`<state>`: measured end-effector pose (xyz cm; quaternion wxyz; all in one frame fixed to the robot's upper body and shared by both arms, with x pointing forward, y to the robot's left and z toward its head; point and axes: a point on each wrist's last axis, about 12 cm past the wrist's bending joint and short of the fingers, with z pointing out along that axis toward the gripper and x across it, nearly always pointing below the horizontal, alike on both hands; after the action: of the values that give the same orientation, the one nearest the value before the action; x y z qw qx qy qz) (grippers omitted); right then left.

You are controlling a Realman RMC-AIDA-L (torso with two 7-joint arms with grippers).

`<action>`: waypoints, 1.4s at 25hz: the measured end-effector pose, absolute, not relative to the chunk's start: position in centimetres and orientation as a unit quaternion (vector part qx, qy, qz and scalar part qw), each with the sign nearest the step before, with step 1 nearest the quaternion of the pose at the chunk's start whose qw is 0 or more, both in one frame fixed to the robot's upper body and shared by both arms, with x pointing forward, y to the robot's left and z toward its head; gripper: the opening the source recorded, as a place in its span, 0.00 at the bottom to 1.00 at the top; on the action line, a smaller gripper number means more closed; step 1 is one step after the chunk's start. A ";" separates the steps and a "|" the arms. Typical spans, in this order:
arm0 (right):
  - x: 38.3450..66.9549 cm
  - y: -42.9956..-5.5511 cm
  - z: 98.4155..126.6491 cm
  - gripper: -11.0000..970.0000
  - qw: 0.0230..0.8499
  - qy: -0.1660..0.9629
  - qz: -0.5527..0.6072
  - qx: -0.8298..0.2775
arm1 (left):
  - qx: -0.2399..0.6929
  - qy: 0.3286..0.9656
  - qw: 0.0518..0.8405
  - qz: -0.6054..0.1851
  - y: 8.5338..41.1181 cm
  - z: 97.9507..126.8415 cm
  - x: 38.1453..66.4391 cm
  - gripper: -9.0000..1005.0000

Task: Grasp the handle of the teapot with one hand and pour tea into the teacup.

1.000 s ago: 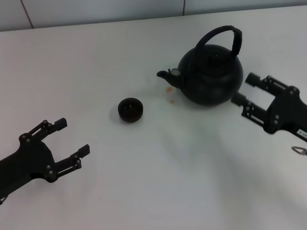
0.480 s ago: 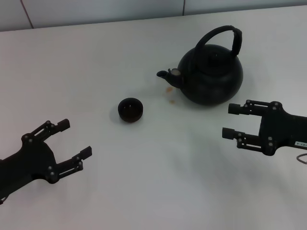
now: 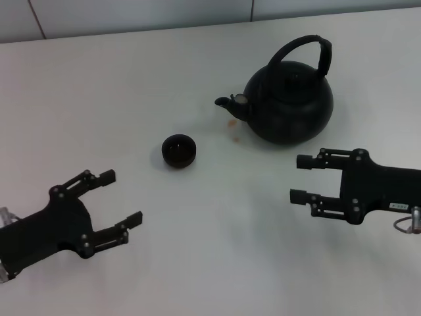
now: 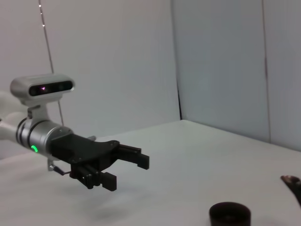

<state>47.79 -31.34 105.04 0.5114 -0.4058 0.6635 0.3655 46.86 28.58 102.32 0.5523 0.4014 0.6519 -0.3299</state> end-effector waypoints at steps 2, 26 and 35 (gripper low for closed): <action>47.8 -31.2 104.9 0.65 0.508 0.664 0.367 -0.408 | 0.412 0.650 0.543 -0.336 28.3 102.4 47.1 0.86; 47.9 -30.7 104.8 0.65 0.502 0.665 0.367 -0.414 | 0.436 0.645 0.520 -0.352 27.6 102.7 47.7 0.86; 48.2 -30.6 104.8 0.65 0.502 0.666 0.363 -0.415 | 0.433 0.647 0.518 -0.355 27.6 102.8 47.8 0.86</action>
<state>48.16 -30.63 104.77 0.5020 -0.4146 0.6665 0.3633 47.83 27.59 102.78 0.5176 0.4335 0.6466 -0.3551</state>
